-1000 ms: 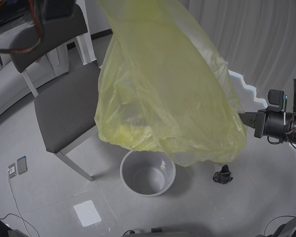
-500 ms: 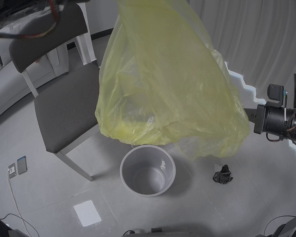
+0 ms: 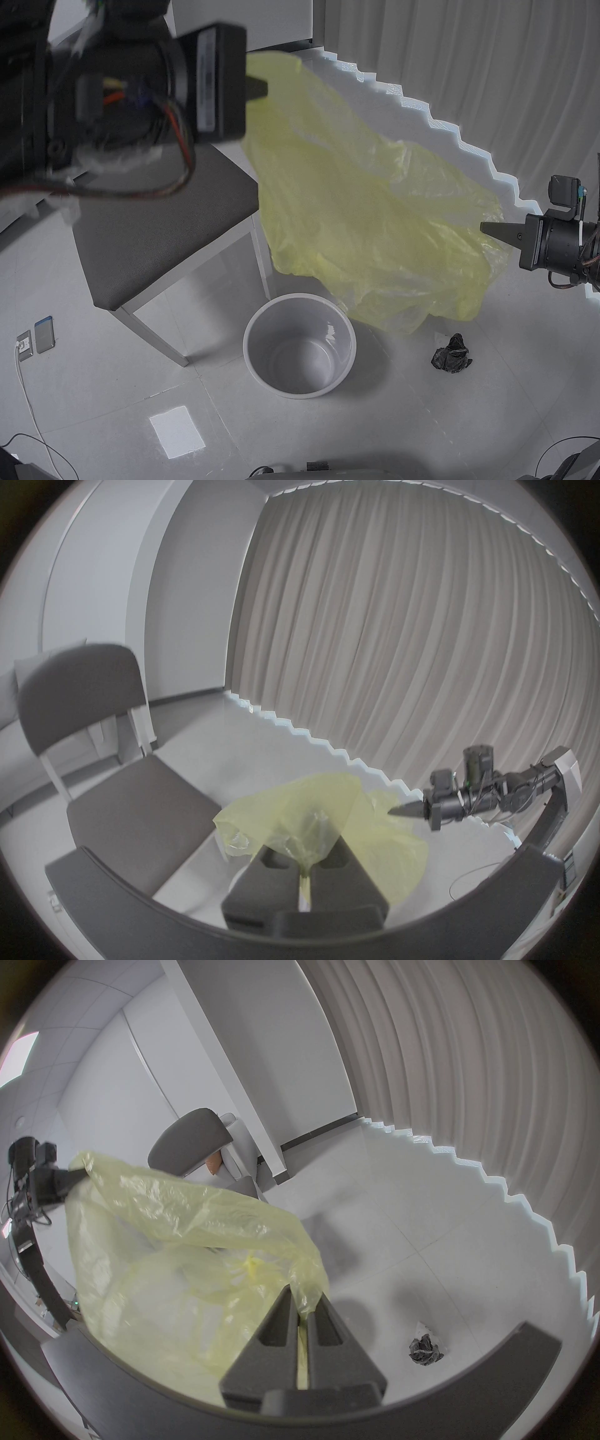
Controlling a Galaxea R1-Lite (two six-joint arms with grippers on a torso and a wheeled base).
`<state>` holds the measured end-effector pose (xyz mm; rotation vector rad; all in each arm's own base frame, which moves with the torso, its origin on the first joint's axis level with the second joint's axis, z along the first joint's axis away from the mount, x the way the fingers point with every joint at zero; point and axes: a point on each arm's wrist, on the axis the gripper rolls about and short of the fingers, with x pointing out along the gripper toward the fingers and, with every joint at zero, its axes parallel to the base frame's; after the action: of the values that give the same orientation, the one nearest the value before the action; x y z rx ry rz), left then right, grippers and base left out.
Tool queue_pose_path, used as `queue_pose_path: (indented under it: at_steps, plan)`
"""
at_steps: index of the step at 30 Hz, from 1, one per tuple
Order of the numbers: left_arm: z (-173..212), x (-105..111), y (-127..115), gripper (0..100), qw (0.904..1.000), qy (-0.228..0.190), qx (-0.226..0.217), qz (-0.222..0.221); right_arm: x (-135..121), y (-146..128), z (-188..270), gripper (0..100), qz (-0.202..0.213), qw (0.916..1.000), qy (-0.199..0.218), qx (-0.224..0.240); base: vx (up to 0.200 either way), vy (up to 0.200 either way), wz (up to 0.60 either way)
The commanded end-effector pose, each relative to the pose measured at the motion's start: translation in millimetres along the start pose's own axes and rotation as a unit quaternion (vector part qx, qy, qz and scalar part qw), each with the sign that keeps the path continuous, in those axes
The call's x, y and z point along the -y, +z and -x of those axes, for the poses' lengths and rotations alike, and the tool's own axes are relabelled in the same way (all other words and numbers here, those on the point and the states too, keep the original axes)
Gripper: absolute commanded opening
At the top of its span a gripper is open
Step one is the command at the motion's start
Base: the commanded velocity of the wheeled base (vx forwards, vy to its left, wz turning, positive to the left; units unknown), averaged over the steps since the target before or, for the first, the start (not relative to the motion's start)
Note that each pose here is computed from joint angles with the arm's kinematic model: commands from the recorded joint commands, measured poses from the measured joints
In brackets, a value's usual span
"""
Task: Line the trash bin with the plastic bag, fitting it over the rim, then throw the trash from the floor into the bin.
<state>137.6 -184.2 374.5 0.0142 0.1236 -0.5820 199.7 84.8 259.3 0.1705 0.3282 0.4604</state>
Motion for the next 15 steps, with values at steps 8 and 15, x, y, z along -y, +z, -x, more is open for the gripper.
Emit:
queue_pose_path:
  at_steps: [8,15]
  plan:
    - [-12.9,-36.7,-127.7,0,0.9797,0.043,-0.162,0.11,-3.6,-28.4,-50.9,0,0.01,0.9962,-0.028,-0.081,0.0,0.0,0.0]
    - [-48.6,-55.1,-181.6,0,0.9692,0.077,-0.182,0.147,1.7,-48.5,-96.9,0,0.012,0.99,-0.036,-0.136,0.0,0.0,0.0]
